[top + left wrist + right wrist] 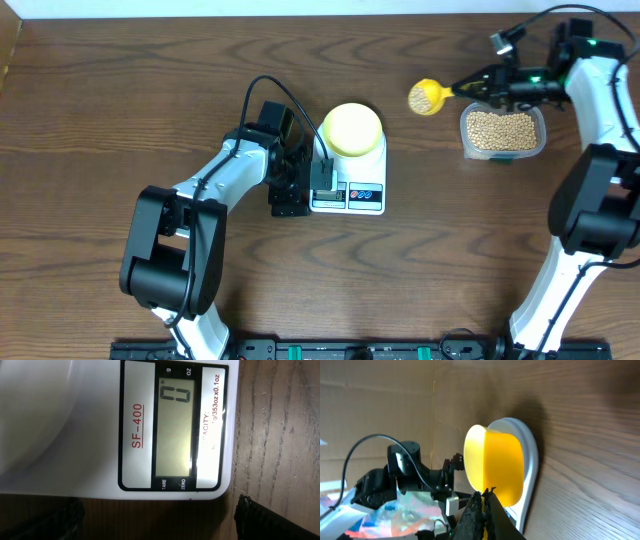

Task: Scoop item into bowl and weigh 50g on scale
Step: 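Carry the filled yellow scoop with the right gripper over the yellow bowl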

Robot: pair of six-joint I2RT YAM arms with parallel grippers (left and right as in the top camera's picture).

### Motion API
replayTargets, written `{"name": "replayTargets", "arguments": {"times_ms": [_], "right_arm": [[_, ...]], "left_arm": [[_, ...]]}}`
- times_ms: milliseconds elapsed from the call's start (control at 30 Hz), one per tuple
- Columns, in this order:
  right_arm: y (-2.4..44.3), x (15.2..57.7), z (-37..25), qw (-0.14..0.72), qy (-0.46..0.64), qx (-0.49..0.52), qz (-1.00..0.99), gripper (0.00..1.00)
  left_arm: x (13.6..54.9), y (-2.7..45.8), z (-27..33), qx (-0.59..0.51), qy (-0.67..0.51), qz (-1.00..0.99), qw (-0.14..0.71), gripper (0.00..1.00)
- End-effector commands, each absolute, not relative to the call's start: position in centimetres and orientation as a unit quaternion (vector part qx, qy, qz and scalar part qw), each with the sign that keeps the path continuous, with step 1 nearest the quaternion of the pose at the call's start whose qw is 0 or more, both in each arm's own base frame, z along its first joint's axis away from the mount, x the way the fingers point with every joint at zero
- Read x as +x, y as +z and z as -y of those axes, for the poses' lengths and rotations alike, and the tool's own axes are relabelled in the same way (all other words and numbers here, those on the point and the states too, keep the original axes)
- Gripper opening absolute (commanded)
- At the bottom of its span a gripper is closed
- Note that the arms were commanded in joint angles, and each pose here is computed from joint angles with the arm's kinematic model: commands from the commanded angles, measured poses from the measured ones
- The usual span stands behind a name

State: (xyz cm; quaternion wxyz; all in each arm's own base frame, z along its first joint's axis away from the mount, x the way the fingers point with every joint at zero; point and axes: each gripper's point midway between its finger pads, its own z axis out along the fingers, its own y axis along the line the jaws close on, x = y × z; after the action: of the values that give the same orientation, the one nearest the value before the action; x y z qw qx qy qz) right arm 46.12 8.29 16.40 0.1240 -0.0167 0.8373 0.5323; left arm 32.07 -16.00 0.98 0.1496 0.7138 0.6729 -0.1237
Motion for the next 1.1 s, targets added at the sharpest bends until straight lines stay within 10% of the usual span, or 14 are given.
{"name": "replayTargets", "arguments": {"times_ms": [0, 1067], "right_arm": [[17.0, 45.8, -10.7, 0.113, 0.554, -0.034, -0.824, 0.01], [15.5, 44.4, -22.2, 0.131, 0.500, -0.217, -0.828, 0.01]], "left_arm": [[31.4, 0.7, 16.4, 0.708, -0.144, -0.674, 0.150, 0.98], [31.4, 0.7, 16.4, 0.708, -0.144, -0.674, 0.150, 0.98]]}}
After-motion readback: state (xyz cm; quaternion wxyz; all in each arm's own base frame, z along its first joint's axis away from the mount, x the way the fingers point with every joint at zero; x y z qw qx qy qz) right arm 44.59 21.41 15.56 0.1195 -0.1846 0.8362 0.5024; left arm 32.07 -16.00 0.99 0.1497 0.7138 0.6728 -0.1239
